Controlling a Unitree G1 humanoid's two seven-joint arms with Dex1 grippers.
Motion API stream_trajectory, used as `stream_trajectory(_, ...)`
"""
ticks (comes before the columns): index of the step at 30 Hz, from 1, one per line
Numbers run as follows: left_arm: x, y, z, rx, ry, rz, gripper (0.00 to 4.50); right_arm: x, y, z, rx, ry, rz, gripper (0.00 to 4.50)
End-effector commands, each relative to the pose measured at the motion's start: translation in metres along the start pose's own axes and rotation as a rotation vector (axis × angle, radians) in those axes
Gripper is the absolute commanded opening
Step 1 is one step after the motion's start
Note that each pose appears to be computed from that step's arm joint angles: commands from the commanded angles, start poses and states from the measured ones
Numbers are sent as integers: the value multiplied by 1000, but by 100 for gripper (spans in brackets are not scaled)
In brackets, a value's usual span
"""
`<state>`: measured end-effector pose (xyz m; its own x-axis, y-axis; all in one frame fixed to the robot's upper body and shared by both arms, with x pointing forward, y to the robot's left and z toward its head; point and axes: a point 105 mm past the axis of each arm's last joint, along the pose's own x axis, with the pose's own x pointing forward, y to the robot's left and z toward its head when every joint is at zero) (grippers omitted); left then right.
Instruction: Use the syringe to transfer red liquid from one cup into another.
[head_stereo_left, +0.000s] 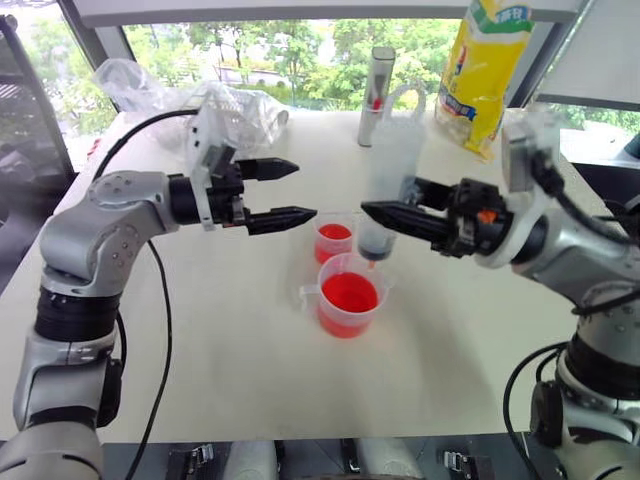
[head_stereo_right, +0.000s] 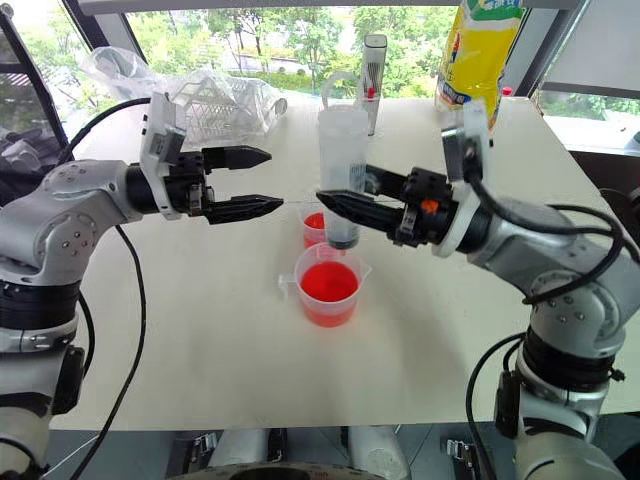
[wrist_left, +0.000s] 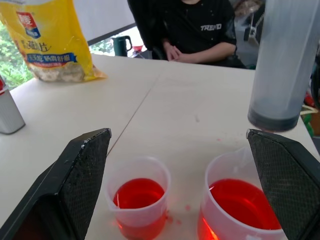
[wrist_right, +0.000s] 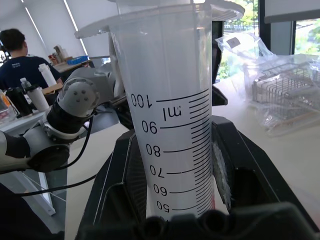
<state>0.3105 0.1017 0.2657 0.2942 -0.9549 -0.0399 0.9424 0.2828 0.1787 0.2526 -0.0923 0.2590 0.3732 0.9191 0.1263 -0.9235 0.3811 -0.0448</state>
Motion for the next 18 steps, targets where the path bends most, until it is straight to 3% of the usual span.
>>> stream_trajectory(1, 0, -2, 18, 58, -28, -19, 450, 7, -2, -14, -44, -49, -41, 140)
stream_trajectory(5, 0, -2, 20, 63, -28, -28, 450, 14, -6, -27, -61, -86, -73, 140)
stream_trajectory(10, 2, -4, 24, 65, -34, -39, 450, 17, -2, -55, -95, -44, -67, 140)
stream_trajectory(18, 2, -15, 23, 50, -19, -95, 450, 16, 2, -76, -115, 2, -55, 140)
